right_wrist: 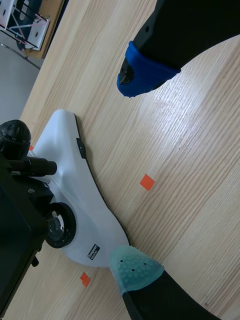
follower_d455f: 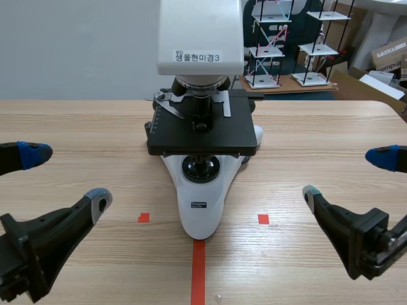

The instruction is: Point at the diaphragm

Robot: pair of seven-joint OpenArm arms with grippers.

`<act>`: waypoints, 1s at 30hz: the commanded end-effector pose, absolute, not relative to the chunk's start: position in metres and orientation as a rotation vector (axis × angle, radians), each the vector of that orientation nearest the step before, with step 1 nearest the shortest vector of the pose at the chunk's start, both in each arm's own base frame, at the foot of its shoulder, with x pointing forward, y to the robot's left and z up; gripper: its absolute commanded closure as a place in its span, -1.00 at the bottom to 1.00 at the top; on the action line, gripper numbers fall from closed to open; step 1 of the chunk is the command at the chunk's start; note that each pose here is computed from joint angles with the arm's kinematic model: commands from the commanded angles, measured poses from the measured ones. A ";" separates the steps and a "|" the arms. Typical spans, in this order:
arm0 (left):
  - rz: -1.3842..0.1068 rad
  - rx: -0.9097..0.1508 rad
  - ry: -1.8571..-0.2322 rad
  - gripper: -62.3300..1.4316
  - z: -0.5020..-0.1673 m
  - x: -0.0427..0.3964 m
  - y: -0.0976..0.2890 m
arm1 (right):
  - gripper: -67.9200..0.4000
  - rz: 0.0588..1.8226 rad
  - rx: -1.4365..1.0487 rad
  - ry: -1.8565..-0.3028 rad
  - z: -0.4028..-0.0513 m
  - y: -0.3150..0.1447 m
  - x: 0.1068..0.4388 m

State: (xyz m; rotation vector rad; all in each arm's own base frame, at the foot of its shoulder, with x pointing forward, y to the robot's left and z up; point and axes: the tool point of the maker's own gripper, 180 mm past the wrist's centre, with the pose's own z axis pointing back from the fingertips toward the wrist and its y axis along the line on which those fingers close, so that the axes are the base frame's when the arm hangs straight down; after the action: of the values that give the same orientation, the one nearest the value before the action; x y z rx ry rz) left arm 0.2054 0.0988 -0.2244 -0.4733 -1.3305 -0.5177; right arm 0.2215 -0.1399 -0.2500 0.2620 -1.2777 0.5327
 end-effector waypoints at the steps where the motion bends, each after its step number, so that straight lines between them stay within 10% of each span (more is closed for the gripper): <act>1: -0.516 -0.488 -1.358 -1.00 -0.215 0.206 0.096 | -0.96 0.536 0.256 -1.288 -0.245 -0.141 0.224; 30: -0.473 -0.531 -1.430 -1.00 -0.213 0.205 0.096 | -0.96 0.556 0.243 -1.285 -0.246 -0.141 0.224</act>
State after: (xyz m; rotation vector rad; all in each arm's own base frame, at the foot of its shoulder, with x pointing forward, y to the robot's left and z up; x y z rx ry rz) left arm 0.2064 0.1005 -0.2133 -0.5070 -1.4225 -0.4839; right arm 0.2203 -0.1409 -0.2551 0.2439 -1.2518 0.5507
